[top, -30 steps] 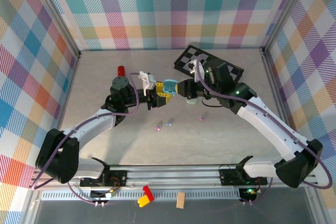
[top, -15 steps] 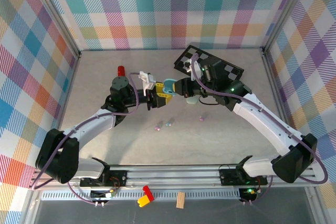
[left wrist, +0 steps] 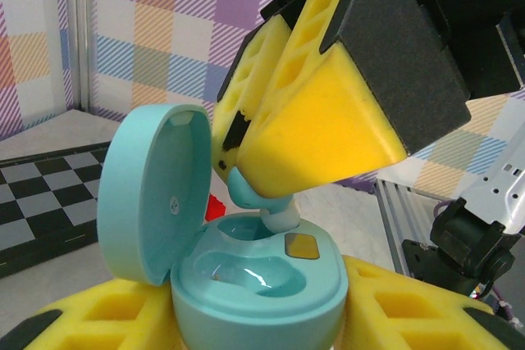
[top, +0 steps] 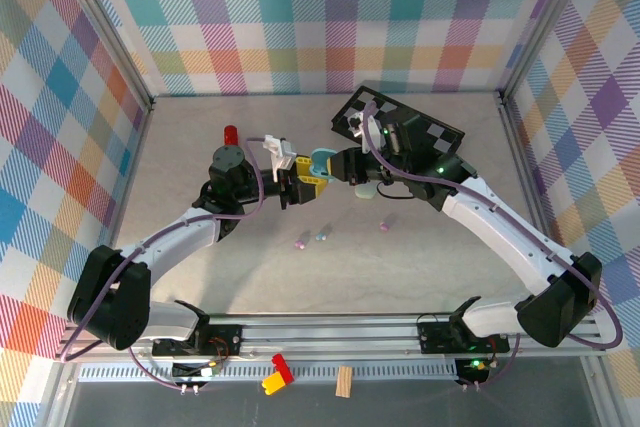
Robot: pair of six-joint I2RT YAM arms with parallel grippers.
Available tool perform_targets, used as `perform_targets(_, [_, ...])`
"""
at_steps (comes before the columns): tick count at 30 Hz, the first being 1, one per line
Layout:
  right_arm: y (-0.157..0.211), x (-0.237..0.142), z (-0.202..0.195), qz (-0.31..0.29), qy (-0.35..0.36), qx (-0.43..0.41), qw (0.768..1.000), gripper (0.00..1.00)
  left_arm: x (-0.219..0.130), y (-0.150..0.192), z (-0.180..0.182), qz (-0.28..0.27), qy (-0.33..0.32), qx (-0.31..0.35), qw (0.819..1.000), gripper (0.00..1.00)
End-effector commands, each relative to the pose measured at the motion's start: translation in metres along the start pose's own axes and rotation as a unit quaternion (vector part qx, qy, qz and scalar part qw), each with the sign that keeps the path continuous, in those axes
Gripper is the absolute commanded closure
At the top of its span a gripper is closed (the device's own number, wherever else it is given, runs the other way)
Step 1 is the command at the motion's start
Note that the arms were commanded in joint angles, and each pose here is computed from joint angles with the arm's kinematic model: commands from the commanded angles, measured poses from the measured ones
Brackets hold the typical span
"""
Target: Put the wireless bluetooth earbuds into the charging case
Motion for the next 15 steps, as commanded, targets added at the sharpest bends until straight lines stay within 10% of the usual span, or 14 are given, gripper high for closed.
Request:
perform_targets(1, [-0.0006, 0.0050, 0.0066, -0.003, -0.020, -0.004, 1.000, 0.78, -0.0026, -0.0221, -0.0148, -0.026, 0.019, 0.034, 0.999, 0.57])
perform_targets(15, [-0.0030, 0.0014, 0.0043, -0.012, -0.009, -0.012, 1.000, 0.69, -0.0043, -0.0222, -0.0161, -0.027, 0.018, 0.036, 0.999, 0.58])
Point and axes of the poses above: each hand's point on the last joint's axis, 136 mm out from that joint toward the fingers, its own x axis out along the fingers, its own z axis along the line the jaws close on, y = z × x, the point moved 1 cm from there along -x, back along the fingers, and after that the axes turned 2 degrees about -x, right-handed, at the moved point
